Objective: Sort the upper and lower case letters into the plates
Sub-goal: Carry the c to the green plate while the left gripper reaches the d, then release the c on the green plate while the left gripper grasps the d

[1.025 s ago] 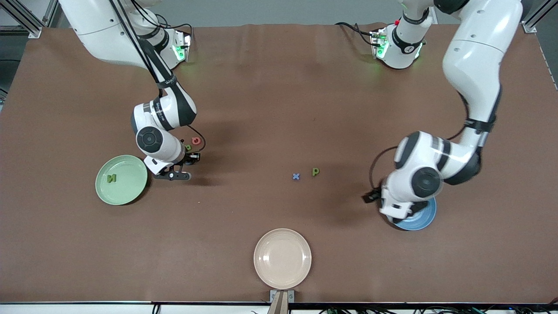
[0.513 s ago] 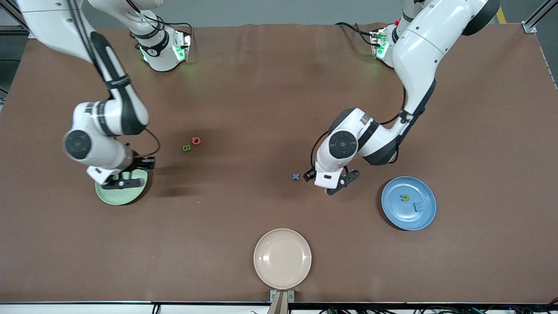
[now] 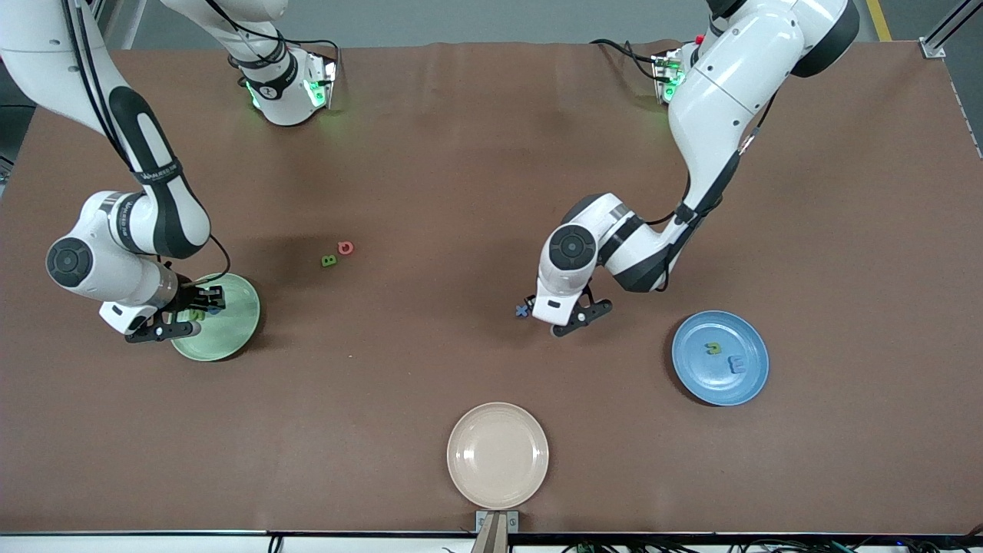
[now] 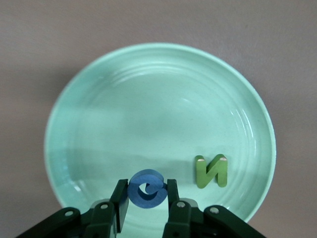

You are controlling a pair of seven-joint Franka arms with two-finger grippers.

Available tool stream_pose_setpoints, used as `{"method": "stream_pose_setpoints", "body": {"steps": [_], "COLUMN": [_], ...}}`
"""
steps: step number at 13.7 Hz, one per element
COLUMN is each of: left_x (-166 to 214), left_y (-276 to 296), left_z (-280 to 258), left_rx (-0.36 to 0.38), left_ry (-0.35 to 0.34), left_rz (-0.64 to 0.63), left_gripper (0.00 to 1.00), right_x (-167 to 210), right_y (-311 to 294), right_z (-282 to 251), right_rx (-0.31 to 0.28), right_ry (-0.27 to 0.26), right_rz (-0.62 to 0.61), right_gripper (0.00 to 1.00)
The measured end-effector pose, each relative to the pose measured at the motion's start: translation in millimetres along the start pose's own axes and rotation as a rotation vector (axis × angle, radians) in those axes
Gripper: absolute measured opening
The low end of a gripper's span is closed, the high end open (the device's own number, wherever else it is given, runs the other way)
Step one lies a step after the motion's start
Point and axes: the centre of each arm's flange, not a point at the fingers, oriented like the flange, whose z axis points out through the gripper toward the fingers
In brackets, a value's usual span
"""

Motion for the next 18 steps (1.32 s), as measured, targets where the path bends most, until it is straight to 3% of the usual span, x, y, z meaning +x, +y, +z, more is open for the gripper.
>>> {"method": "stream_pose_setpoints", "body": {"steps": [3, 7, 13, 15, 18], "left_x": [-2, 4, 8, 8, 8], "left_y": [1, -2, -6, -6, -5], "left_z": [1, 2, 8, 8, 7], "left_rx": [0.002, 0.006, 0.015, 0.015, 0.009], "left_ry": [0.001, 0.005, 0.008, 0.008, 0.009], "left_rz": [0.003, -0.005, -0.007, -0.007, -0.006], "left_gripper": [0.59, 0.57, 0.53, 0.52, 0.41], "right_x": [-2, -1, 12, 19, 27], "right_y": [7, 10, 14, 12, -7], "right_z": [10, 9, -9, -24, -65], "right_rx": [0.004, 0.003, -0.004, 0.007, 0.023], "right_ry": [-0.007, -0.002, 0.023, -0.013, -0.082], "right_rz": [0.011, 0.015, 0.015, 0.01, 0.05], "right_gripper": [0.36, 0.36, 0.92, 0.92, 0.92]}}
